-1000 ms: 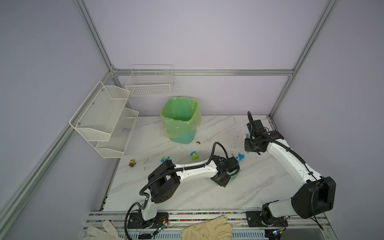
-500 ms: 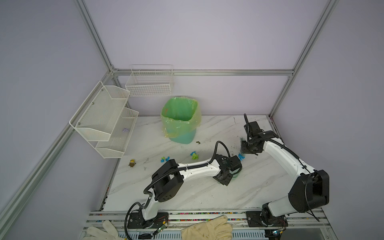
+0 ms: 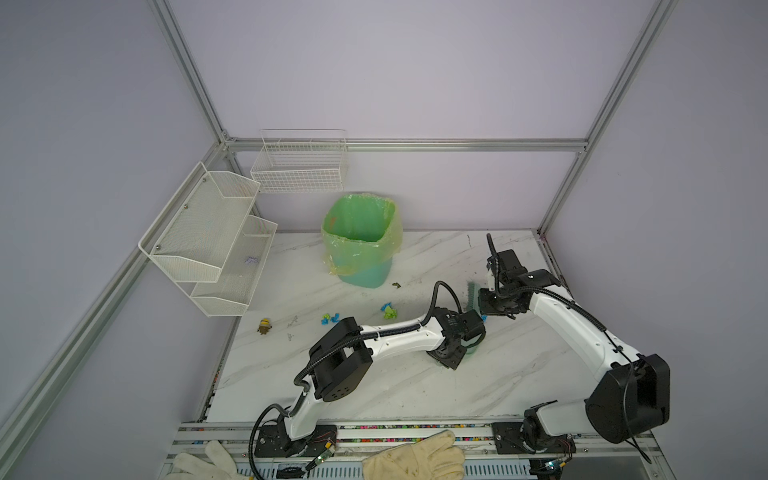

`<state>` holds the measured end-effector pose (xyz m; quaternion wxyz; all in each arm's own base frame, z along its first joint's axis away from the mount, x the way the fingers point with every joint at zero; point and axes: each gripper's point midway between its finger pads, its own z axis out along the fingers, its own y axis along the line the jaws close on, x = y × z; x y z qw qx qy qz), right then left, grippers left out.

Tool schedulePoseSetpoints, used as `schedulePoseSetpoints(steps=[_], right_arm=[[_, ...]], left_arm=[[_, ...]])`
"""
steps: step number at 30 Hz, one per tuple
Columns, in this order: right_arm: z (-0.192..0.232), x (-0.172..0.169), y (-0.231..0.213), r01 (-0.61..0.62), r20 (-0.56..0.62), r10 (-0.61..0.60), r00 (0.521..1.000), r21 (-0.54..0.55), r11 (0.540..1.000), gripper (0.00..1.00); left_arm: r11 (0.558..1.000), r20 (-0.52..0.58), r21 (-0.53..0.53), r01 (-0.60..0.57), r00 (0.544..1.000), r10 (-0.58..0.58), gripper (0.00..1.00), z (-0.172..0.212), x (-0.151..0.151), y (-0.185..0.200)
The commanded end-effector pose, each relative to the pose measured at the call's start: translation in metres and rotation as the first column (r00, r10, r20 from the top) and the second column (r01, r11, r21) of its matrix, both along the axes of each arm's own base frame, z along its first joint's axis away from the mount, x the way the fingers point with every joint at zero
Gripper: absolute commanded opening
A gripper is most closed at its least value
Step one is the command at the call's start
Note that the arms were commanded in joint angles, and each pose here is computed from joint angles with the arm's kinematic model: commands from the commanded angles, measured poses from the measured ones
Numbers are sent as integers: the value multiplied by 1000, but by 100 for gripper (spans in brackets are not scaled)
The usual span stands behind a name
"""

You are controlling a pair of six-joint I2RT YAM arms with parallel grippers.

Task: Sweep away the paper scraps from the table
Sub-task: 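Sweep blue scraps toward the dustpan with the brush in the right gripper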

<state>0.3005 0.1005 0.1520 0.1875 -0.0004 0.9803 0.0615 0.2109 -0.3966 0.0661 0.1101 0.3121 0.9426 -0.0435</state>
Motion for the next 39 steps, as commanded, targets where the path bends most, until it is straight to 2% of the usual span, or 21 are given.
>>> schedulePoseSetpoints(steps=[1,10,14,17,21,24,30,35,39], right_arm=[[2,-24,2,5,-37,-3,999,33,999,0],[34,-57,25,-65,-13,70,997,223,973,0],[59,-53,21,-15,58,1,998,244,970,0],[73,-41,3,63,127,-87,988,183,981,0],[80,-25,-42,256,229,-251,940,11,967,0],[76,-20,-56,300,250,-276,928,-64,952,0],[32,-16,-54,262,153,-240,959,-149,953,0],[8,-16,-37,184,83,-176,981,-110,977,0],[-4,-22,-15,57,7,-57,998,-69,996,0]], left_arm=[[998,53,-57,13,999,-10,0,28,17,-14],[999,56,-49,10,998,-7,0,27,20,-11],[999,54,-53,8,999,-5,0,28,20,-12],[999,54,-53,7,999,-4,0,29,19,-10],[999,61,-47,9,998,-6,0,30,19,-8],[999,68,-45,4,998,-1,0,31,20,-7],[998,56,-60,10,998,-6,0,33,19,-11],[998,55,-66,17,998,-14,0,34,19,-14],[997,47,-72,18,999,-15,0,33,19,-17]])
